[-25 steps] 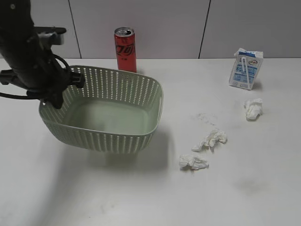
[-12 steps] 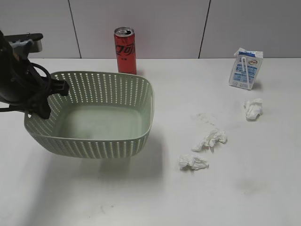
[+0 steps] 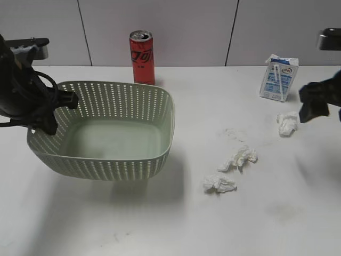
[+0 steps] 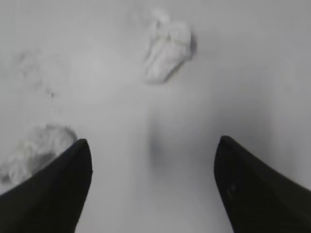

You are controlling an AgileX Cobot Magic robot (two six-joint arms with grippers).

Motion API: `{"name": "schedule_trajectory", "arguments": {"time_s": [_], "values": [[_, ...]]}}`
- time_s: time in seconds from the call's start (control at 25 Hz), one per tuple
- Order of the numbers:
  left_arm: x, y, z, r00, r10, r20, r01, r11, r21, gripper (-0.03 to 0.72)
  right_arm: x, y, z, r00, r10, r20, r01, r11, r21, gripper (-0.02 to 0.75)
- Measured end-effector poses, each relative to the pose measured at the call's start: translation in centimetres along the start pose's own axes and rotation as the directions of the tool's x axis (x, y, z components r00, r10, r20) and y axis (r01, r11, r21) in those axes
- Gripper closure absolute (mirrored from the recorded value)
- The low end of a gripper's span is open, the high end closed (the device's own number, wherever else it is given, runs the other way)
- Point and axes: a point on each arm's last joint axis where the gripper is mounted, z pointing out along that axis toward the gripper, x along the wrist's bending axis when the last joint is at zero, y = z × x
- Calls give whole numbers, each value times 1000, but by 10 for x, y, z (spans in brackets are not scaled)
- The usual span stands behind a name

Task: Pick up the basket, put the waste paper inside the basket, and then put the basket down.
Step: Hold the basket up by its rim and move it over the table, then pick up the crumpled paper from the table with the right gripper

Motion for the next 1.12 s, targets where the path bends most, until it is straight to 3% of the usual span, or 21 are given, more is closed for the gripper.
{"name": "schedule_trajectory", "arguments": {"time_s": [0.16, 0.28, 0.52, 0.76, 0.84, 0.96, 1.12], "values": [[0, -1, 0, 1000, 0, -3, 0, 1000, 12, 684, 8, 48, 49, 1000, -20, 20, 19, 999, 29, 147], [0, -2, 0, 1000, 0, -5, 0, 1000, 17, 684, 8, 64, 86, 997, -61, 54, 57, 996, 63, 147], [0, -2, 0, 1000, -5, -1, 5, 1000, 23, 684, 2, 68, 135, 985, -115, 130, 102, 989, 106, 147], [0, -3, 0, 1000, -10, 2, 10, 999, 32, 684, 5, 64, 155, 994, -51, 100, 41, 994, 105, 173], [0, -3, 0, 1000, -12, 3, 11, 999, 32, 684, 6, 65, 156, 995, -35, 91, 25, 994, 103, 220], [0, -3, 0, 1000, -13, 4, 13, 999, 33, 684, 7, 65, 157, 996, -19, 84, 11, 995, 104, 352], [0, -3, 0, 1000, -13, 4, 13, 999, 33, 684, 7, 64, 154, 996, -18, 87, 8, 993, 115, 644]]}}
